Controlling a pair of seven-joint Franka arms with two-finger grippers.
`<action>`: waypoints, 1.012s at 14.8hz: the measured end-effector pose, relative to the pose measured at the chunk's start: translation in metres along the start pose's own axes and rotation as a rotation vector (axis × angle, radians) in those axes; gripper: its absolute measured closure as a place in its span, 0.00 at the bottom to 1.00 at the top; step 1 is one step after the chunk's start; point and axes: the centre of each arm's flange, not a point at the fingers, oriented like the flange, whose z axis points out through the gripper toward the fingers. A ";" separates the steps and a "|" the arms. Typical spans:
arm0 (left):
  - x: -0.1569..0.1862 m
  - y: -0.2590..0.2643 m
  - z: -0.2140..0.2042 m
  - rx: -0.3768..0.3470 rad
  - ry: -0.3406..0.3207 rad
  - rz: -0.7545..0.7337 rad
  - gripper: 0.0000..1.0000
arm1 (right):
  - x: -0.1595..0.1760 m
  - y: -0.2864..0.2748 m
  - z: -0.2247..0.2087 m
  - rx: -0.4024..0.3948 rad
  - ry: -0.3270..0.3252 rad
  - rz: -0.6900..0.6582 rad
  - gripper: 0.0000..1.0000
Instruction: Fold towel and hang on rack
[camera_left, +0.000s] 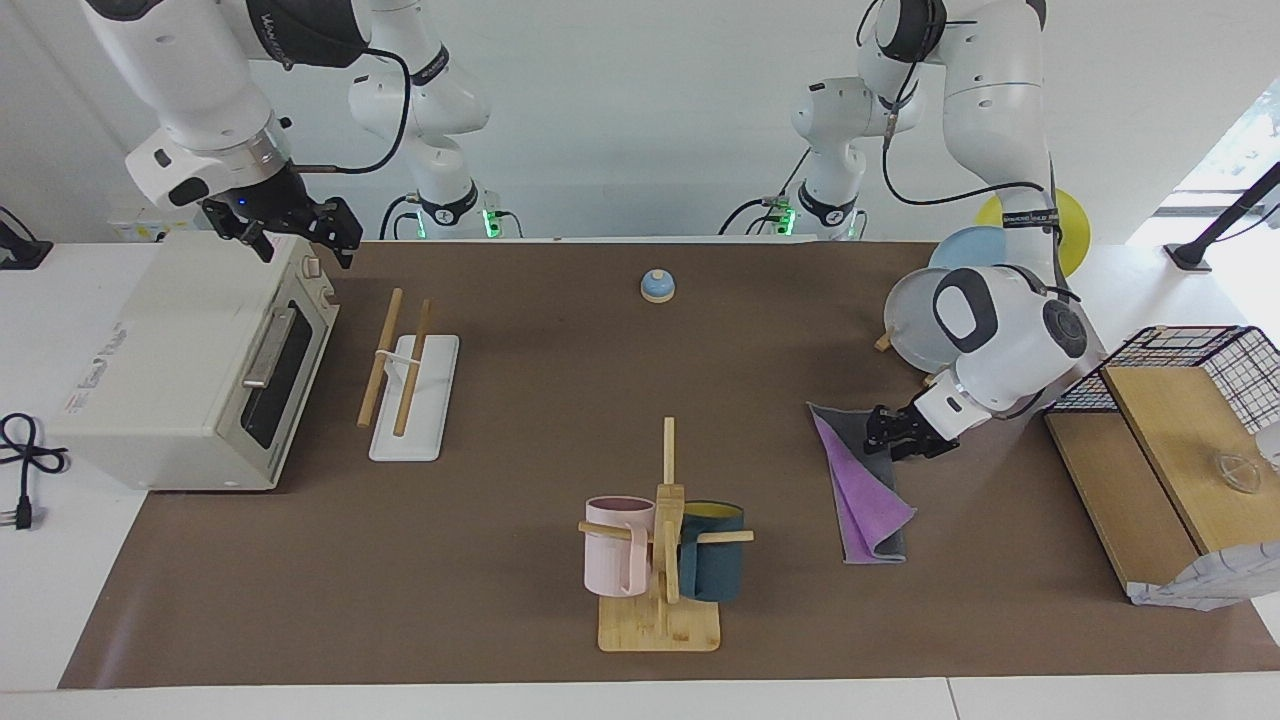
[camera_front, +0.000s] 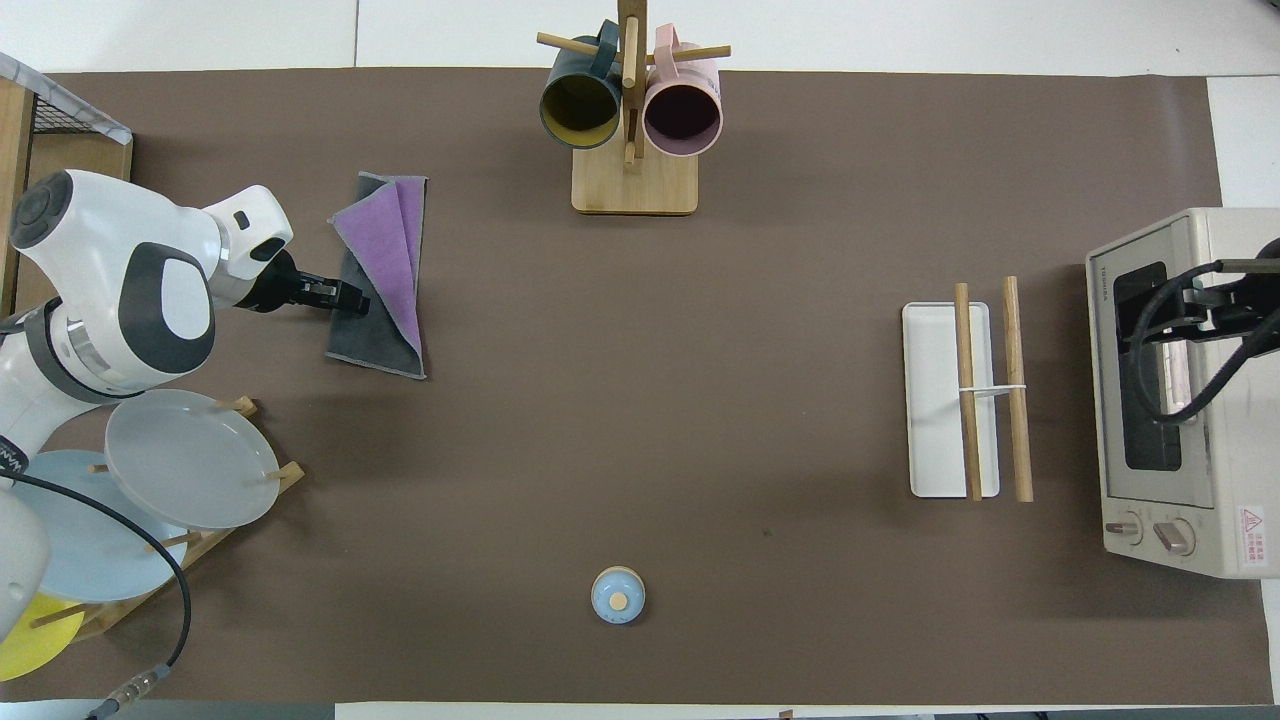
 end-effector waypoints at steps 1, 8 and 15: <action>-0.001 0.000 0.001 0.000 -0.002 0.002 0.67 | 0.000 0.000 0.000 0.000 0.000 0.000 0.00; -0.002 0.002 0.003 -0.005 -0.007 0.002 0.94 | 0.000 0.000 0.000 0.000 0.000 0.000 0.00; 0.012 0.011 -0.046 -0.011 -0.022 -0.156 0.94 | 0.000 0.000 0.000 0.000 0.000 0.000 0.00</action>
